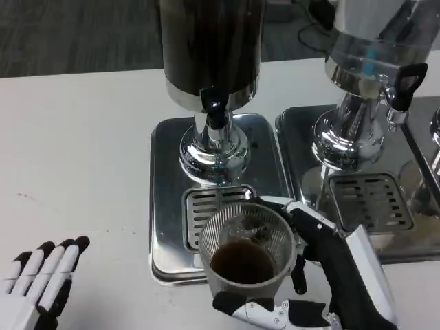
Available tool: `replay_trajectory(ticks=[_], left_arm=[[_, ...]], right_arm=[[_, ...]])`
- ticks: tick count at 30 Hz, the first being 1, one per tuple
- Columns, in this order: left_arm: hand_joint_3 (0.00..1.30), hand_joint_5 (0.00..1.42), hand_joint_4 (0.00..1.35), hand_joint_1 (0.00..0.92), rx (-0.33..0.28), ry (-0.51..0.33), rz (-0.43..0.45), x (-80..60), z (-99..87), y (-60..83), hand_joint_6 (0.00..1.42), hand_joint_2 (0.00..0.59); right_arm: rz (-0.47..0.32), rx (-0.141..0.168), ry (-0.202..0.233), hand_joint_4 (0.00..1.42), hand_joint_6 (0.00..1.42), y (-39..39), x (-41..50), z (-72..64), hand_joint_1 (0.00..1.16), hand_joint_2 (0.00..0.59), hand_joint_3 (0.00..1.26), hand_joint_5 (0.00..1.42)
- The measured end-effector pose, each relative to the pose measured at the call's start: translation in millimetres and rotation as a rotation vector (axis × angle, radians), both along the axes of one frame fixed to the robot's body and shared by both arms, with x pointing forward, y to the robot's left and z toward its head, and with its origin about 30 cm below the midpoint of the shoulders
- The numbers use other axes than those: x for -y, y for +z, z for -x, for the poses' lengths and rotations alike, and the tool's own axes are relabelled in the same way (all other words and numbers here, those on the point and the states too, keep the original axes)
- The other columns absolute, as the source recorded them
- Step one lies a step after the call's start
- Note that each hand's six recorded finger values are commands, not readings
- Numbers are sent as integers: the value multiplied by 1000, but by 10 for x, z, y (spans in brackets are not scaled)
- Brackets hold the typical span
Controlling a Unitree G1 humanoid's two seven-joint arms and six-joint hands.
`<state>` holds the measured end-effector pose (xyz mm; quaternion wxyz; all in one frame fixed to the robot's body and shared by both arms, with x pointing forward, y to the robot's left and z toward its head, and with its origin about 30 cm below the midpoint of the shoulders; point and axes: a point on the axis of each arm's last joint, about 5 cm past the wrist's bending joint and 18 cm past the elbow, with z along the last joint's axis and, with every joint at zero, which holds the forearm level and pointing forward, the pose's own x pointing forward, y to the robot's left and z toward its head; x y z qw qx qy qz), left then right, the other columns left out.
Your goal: Grasp the cup under the faucet to collect the drink, then remove the cup.
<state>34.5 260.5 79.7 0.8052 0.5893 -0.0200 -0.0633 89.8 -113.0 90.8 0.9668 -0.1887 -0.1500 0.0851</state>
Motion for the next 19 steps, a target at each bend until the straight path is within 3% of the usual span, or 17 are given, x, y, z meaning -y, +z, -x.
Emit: replay_trajectory(ticks=[19], left_arm=[[0,0,0,0,15,14,10,4,-41,-3,0,79]], right_arm=[[-9,-4,-14,628,1287,-2,4,5,954,176,497,875]])
